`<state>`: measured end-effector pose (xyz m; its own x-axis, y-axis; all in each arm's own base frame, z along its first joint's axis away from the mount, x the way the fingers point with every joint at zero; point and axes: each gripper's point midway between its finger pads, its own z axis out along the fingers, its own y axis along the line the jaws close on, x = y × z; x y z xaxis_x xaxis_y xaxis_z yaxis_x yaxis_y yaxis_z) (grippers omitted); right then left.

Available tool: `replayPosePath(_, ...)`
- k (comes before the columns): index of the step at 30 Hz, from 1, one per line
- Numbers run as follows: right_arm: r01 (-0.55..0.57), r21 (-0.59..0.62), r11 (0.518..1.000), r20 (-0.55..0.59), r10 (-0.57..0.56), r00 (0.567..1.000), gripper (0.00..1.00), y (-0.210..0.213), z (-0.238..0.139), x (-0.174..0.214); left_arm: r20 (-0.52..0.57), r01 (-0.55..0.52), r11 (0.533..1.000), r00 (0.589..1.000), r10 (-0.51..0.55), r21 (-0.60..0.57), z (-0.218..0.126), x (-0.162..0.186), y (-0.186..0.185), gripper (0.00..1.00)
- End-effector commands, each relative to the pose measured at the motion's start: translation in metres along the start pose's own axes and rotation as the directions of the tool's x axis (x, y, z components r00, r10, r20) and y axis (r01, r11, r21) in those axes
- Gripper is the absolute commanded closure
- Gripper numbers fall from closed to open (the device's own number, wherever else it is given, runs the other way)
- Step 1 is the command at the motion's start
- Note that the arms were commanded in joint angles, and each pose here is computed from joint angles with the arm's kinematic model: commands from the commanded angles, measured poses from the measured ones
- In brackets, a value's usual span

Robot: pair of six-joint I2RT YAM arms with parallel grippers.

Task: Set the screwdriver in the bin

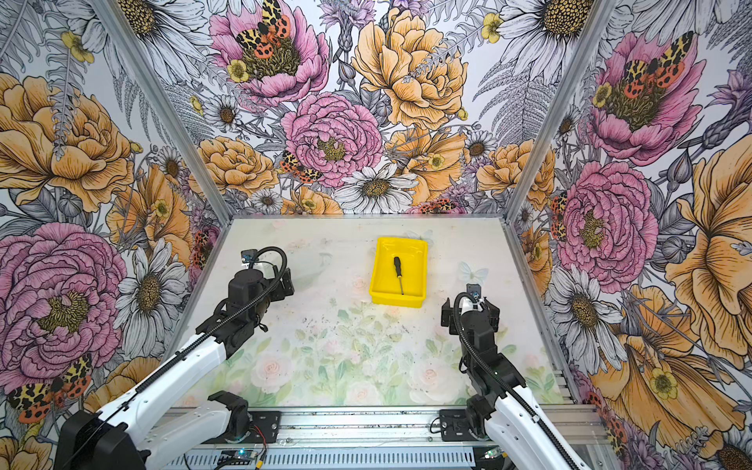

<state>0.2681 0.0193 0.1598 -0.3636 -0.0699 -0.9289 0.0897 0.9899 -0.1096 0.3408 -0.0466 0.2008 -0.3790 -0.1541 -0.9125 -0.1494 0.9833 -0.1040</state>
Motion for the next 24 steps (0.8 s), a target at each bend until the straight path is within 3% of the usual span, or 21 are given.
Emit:
replayPosePath(1, 0.037, -0.012, 0.999, 0.067, -0.036, 0.997, 0.00, 0.005, 0.011, -0.011, 0.064, -0.034, 0.996, 0.997, 0.039, -0.079, 0.004, -0.010, 0.022, 0.01)
replayPosePath(7, 0.045, 0.020, 0.999, -0.008, -0.045, 0.999, 0.01, -0.004, 0.038, 0.015, 0.122, -0.036, 0.991, 0.991, 0.051, -0.126, 0.016, 0.005, 0.054, 0.01)
replayPosePath(14, 0.043, 0.028, 0.999, -0.013, -0.043, 0.999, 0.01, -0.015, 0.062, 0.011, 0.154, -0.008, 0.985, 0.987, 0.035, -0.175, 0.038, 0.028, 0.082, 0.01)
replayPosePath(20, 0.006, 0.044, 0.999, -0.033, -0.004, 0.999, 0.00, -0.025, 0.079, 0.008, 0.201, 0.040, 0.980, 0.980, 0.000, -0.196, 0.065, 0.015, 0.088, 0.01)
replayPosePath(24, -0.021, 0.006, 1.000, -0.012, 0.021, 1.000, 0.00, -0.023, 0.090, 0.003, 0.174, 0.005, 0.975, 0.984, 0.035, -0.224, 0.078, 0.012, 0.090, 0.01)
